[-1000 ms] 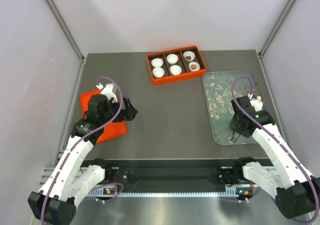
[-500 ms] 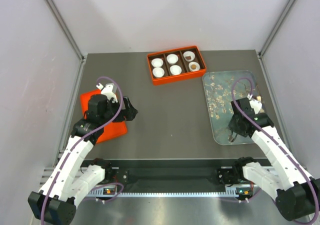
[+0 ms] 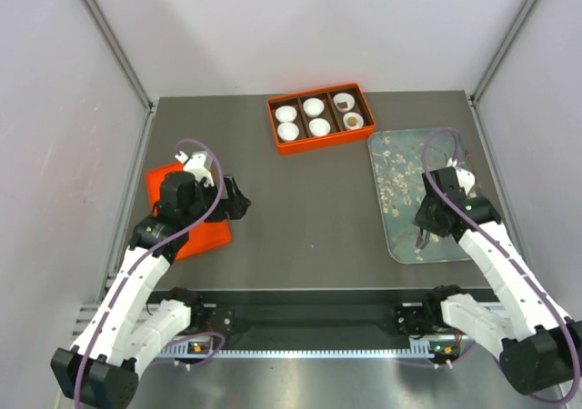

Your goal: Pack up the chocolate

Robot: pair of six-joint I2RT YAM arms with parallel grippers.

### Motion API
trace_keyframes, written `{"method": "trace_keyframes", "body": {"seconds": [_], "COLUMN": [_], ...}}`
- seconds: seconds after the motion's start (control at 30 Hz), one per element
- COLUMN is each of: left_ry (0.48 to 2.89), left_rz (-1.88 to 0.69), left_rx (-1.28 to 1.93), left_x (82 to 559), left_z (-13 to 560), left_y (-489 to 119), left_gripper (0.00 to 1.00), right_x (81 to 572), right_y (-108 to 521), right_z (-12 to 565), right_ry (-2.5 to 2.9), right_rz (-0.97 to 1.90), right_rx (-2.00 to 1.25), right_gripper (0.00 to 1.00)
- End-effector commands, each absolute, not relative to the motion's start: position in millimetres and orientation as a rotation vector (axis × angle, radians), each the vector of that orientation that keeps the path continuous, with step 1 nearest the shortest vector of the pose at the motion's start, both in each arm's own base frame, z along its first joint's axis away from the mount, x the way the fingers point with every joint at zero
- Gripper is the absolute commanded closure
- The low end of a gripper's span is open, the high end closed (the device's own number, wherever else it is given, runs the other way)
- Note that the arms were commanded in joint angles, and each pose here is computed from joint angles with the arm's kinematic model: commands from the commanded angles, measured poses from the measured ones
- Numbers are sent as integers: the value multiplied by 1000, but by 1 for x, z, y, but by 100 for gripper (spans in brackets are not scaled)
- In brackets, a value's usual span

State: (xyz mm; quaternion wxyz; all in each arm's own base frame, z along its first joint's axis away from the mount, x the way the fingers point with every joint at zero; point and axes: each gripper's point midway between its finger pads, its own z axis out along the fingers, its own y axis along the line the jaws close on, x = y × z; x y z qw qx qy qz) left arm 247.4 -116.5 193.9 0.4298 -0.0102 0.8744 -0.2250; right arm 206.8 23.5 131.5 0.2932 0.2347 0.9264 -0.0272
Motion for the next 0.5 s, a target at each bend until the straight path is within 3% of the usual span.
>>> {"method": "trace_keyframes", "body": {"seconds": [0.0, 0.47], "left_ry": [2153, 2163], "left_rz": [-559, -549], "left_rx": [-10, -16], "left_x": [252, 252], "left_z": [199, 196], "left_y": [-117, -116], "left_gripper": [2, 2], "right_x": [232, 355], "right_y": [29, 110], "right_z": [164, 236], "right_ry": [2386, 2244], "right_rz": [-20, 183], "right_rx": [583, 301], "right_gripper": [69, 70]}}
